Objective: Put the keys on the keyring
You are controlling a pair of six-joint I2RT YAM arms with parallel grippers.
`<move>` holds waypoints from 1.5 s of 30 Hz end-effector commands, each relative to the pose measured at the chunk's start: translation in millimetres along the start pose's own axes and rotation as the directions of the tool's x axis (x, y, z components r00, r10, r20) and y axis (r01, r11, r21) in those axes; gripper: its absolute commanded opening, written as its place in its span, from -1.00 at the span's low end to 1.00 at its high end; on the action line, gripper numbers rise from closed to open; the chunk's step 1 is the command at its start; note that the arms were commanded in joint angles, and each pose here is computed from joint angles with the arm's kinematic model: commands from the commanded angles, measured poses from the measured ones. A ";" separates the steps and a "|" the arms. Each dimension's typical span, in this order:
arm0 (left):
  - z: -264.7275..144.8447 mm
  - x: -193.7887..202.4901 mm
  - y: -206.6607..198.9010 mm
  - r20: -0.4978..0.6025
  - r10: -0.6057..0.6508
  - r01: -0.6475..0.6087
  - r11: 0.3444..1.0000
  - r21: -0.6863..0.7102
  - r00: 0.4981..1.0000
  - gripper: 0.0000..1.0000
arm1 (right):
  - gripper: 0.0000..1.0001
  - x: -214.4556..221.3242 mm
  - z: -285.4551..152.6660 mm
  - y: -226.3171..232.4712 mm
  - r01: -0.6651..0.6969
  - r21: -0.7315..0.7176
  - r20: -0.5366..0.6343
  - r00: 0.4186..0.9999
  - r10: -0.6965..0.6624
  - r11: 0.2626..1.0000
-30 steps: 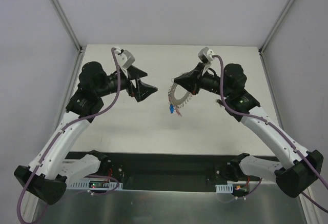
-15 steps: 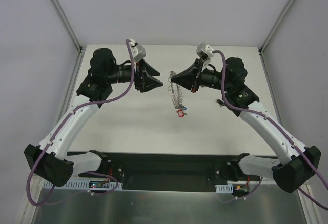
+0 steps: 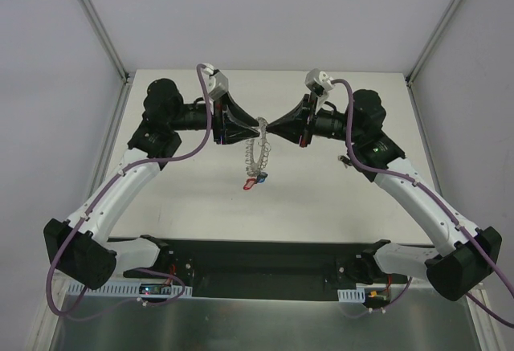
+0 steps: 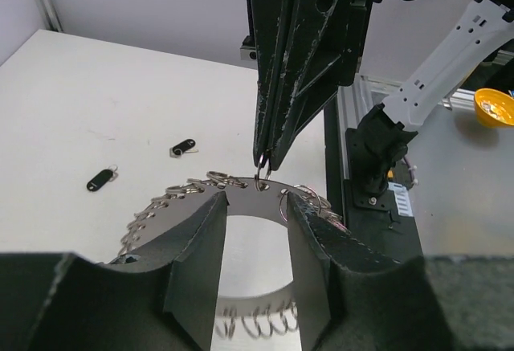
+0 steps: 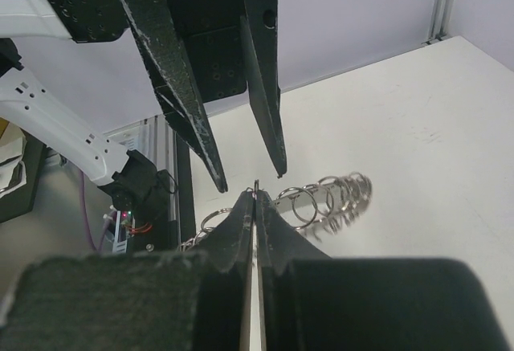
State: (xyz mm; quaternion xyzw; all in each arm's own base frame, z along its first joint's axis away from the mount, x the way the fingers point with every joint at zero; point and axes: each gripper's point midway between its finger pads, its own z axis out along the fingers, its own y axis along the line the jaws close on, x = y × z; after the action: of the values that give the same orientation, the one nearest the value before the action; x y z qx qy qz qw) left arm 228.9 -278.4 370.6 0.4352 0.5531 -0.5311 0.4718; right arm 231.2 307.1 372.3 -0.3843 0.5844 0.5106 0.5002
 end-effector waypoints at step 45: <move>-35.0 131.4 29.1 -0.418 -0.043 -0.098 0.946 -0.309 0.908 -1.00 | 0.77 66.3 -45.8 -61.9 0.036 0.422 -0.246 0.966 0.077 0.906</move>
State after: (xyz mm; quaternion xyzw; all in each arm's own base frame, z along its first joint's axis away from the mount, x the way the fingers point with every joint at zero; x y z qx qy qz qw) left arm 239.7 -259.3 248.9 0.4453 0.6975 -0.3748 0.4181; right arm 261.7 269.0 307.0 -0.3257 0.7133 0.3719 0.4968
